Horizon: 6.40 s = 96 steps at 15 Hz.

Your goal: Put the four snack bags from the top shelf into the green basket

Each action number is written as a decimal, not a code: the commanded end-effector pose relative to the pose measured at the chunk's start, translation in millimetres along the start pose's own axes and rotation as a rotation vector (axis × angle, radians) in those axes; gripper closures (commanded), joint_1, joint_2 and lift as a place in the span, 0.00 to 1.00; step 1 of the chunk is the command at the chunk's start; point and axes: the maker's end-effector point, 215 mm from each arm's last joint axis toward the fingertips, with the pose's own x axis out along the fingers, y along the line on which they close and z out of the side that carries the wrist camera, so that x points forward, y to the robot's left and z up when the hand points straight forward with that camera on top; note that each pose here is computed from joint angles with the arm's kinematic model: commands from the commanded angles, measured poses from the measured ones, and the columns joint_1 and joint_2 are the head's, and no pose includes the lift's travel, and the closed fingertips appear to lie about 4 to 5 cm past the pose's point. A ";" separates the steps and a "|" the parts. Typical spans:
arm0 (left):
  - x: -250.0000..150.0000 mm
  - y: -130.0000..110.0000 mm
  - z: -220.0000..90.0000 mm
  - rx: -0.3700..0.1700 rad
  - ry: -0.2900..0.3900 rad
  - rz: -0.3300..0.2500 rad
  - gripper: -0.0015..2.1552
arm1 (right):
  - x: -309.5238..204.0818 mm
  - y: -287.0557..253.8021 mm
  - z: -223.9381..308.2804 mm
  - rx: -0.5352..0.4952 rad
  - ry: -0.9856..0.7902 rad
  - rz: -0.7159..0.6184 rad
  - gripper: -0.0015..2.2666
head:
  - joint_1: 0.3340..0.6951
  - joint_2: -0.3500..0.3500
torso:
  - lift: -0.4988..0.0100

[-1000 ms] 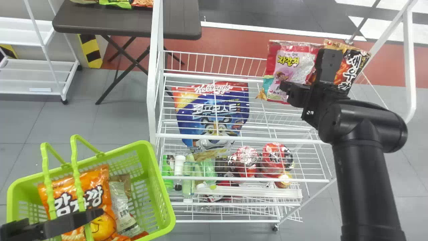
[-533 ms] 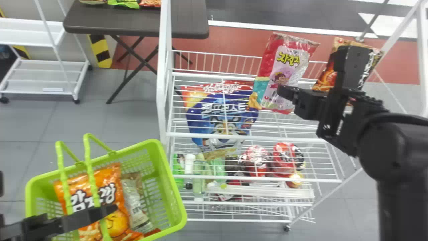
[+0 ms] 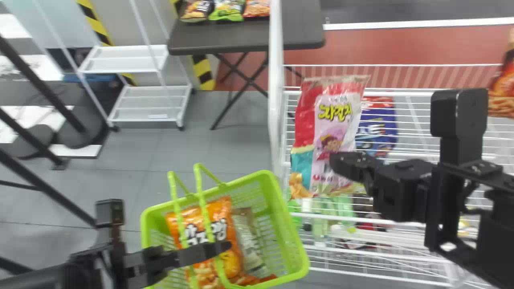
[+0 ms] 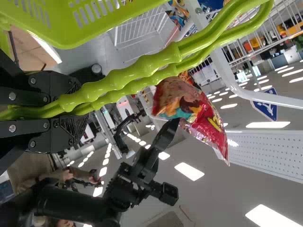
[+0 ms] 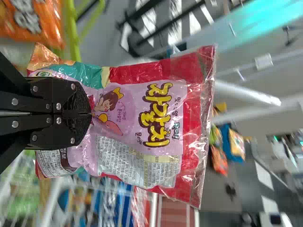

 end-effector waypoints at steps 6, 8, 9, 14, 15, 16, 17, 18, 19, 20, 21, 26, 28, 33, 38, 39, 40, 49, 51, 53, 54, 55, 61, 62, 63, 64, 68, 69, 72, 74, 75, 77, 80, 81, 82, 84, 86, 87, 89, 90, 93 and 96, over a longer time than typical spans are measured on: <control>2.6 -2.9 2.1 0.005 0.001 -0.014 1.00 | 77.3 90.3 -84.7 0.022 0.208 0.228 1.00 | 1.00 1.00 | 0.98; 2.7 -3.1 2.3 0.005 0.000 -0.016 1.00 | 92.6 87.1 -108.0 0.035 0.267 0.234 1.00 | 1.00 1.00 | 0.98; 3.3 -3.5 1.8 0.004 0.002 -0.018 1.00 | 101.5 83.0 -120.1 0.041 0.300 0.236 1.00 | 1.00 1.00 | 0.98; 2.7 -3.8 2.0 0.005 0.005 -0.018 1.00 | 106.7 63.7 -159.3 0.034 0.453 0.210 0.23 | 1.00 1.00 | 0.98; 2.3 -4.0 2.3 0.005 0.005 -0.018 1.00 | 103.4 60.5 -163.6 0.037 0.474 0.206 0.00 | 1.00 1.00 | 0.98; 2.2 -3.7 2.0 0.004 0.005 -0.018 1.00 | 98.7 63.6 -165.2 0.061 0.474 0.232 0.00 | 1.00 1.00 | 0.98; 1.7 -3.6 2.1 0.004 0.006 -0.017 1.00 | 92.7 66.3 -158.5 0.088 0.451 0.257 0.01 | 1.00 1.00 | 0.98; 1.7 -3.6 2.1 0.004 0.006 -0.017 1.00 | 83.5 62.6 -136.0 0.089 0.390 0.251 0.02 | 1.00 1.00 | 0.98; 2.0 -4.0 3.1 0.006 0.005 -0.019 1.00 | 69.5 54.0 -112.4 0.089 0.325 0.232 0.03 | 1.00 1.00 | 0.98; 1.0 -3.8 3.4 0.005 0.004 -0.018 1.00 | 54.4 40.3 -89.9 0.090 0.262 0.200 0.03 | 1.00 1.00 | 0.98; 1.0 -3.8 3.4 0.005 0.004 -0.018 1.00 | 35.9 4.5 -68.7 0.087 0.194 0.105 0.03 | 1.00 1.00 | 0.98; 2.5 -1.6 3.4 -0.001 0.004 -0.020 1.00 | -35.0 -197.1 1.6 0.121 -0.020 -0.366 0.03 | 1.00 0.75 | 0.98; 6.2 -1.5 2.6 -0.002 0.011 -0.024 1.00 | -47.9 -275.5 27.4 0.139 -0.127 -0.498 0.03 | 1.00 0.52 | 0.98; 2.5 -0.2 1.7 -0.006 0.002 -0.017 1.00 | -65.8 -414.5 70.0 0.179 -0.234 -0.693 0.04 | 1.00 0.21 | 0.98; -2.5 3.9 0.6 -0.018 -0.011 -0.007 1.00 | -75.8 -495.9 101.2 0.144 -0.274 -0.821 0.04 | 1.00 0.09 | 0.98; -3.8 4.8 1.3 -0.020 -0.015 -0.005 1.00 | -81.6 -509.3 103.4 0.132 -0.276 -0.851 0.04 | 1.00 0.08 | 0.98; -5.9 7.2 0.4 -0.021 -0.017 0.000 1.00 | -81.1 -520.2 104.5 0.112 -0.262 -0.873 0.04 | 1.00 0.06 | 0.98; -6.4 12.3 2.9 -0.024 -0.023 0.002 1.00 | -67.9 -536.0 85.9 0.085 -0.165 -0.958 1.00 | 1.00 0.03 | 0.98; -6.9 12.6 3.5 -0.023 -0.022 0.003 1.00 | -76.9 -532.0 95.9 0.085 -0.212 -0.969 1.00 | 1.00 0.03 | 0.98; -8.5 12.8 4.2 -0.025 -0.026 0.003 1.00 | -86.0 -522.0 107.1 0.095 -0.270 -0.955 1.00 | 1.00 0.03 | 0.98; -9.0 12.9 4.6 -0.024 -0.028 0.004 1.00 | -90.5 -515.2 112.2 0.095 -0.293 -0.944 1.00 | 1.00 0.03 | 0.98; -9.1 13.2 4.3 -0.025 -0.028 0.005 1.00 | -96.9 -503.4 113.9 0.103 -0.311 -0.924 1.00 | 1.00 0.03 | 0.98; -6.7 14.0 8.4 -0.021 -0.027 0.001 1.00 | -71.2 -297.5 98.8 0.092 -0.296 -0.572 1.00 | 1.00 0.12 | 0.98; -6.0 13.8 8.8 -0.020 -0.026 0.000 1.00 | -60.9 -246.3 93.4 0.085 -0.283 -0.474 1.00 | 1.00 0.21 | 0.98; -6.0 13.8 8.8 -0.020 -0.026 0.000 1.00 | -48.1 -203.4 81.6 0.074 -0.251 -0.391 1.00 | 1.00 0.27 | 0.98; -5.5 13.1 10.0 -0.017 -0.027 -0.002 1.00 | -34.3 -153.9 69.4 0.059 -0.216 -0.299 1.00 | 1.00 0.34 | 0.98; -5.2 11.9 12.4 -0.011 -0.026 -0.004 1.00 | 16.9 -2.0 10.8 0.014 -0.043 -0.001 1.00 | 1.00 0.71 | 0.98; -4.7 11.0 13.1 -0.008 -0.026 -0.006 1.00 | 28.9 25.1 -1.0 0.003 -0.012 0.054 1.00 | 1.00 0.79 | 0.98; -3.7 9.7 13.4 -0.009 -0.025 -0.010 1.00 | 59.7 73.6 -53.4 0.010 0.154 0.175 1.00 | 1.00 0.99 | 0.98; -1.9 7.1 14.8 -0.011 -0.026 -0.018 1.00 | 81.1 82.0 -88.9 0.029 0.252 0.192 1.00 | 1.00 1.00 | 0.98; -0.2 4.5 15.8 -0.014 -0.027 -0.024 1.00 | 92.7 83.7 -96.2 0.032 0.267 0.190 1.00 | 1.00 1.00 | 0.98; 1.5 2.9 15.9 -0.014 -0.024 -0.030 1.00 | 122.5 84.8 -102.4 0.034 0.253 0.202 1.00 | 1.00 1.00 | 0.98; 5.5 1.3 14.1 -0.018 -0.019 -0.039 1.00 | 159.5 76.8 -99.8 0.021 0.209 0.175 1.00 | 1.00 1.00 | 0.98; 6.1 0.9 13.7 -0.020 -0.017 -0.040 1.00 | 168.7 72.9 -108.8 0.012 0.242 0.159 1.00 | 1.00 1.00 | 0.98; 6.0 -0.2 14.5 -0.020 -0.020 -0.044 1.00 | 174.9 69.3 -120.6 0.000 0.286 0.148 1.00 | 1.00 1.00 | 0.98; 6.1 -0.5 14.7 -0.020 -0.020 -0.045 1.00 | 176.2 68.9 -137.4 -0.012 0.357 0.148 0.85 | 1.00 1.00 | 0.98; 6.1 -0.9 16.4 -0.018 -0.022 -0.048 1.00 | 156.2 66.5 -171.1 -0.034 0.523 0.155 0.80 | 1.00 1.00 | 0.98; 6.3 -1.0 17.1 -0.016 -0.022 -0.048 1.00 | 143.5 64.3 -185.2 -0.047 0.606 0.158 0.74 | 1.00 1.00 | 0.98; 5.8 -0.9 17.2 -0.017 -0.022 -0.048 1.00 | 134.1 71.2 -179.7 -0.016 0.585 0.192 0.00 | 1.00 1.00 | 0.98; 4.6 -0.2 18.1 -0.015 -0.023 -0.046 1.00 | 127.0 77.8 -166.1 0.000 0.540 0.218 0.00 | 1.00 1.00 | 0.98; 3.3 0.6 18.4 -0.016 -0.027 -0.044 1.00 | 99.1 75.9 -118.9 -0.001 0.406 0.217 0.01 | 1.00 1.00 | 0.98; 1.5 2.2 17.4 -0.019 -0.029 -0.040 1.00 | 56.6 50.4 -72.6 0.050 0.269 0.184 0.01 | 1.00 1.00 | 0.98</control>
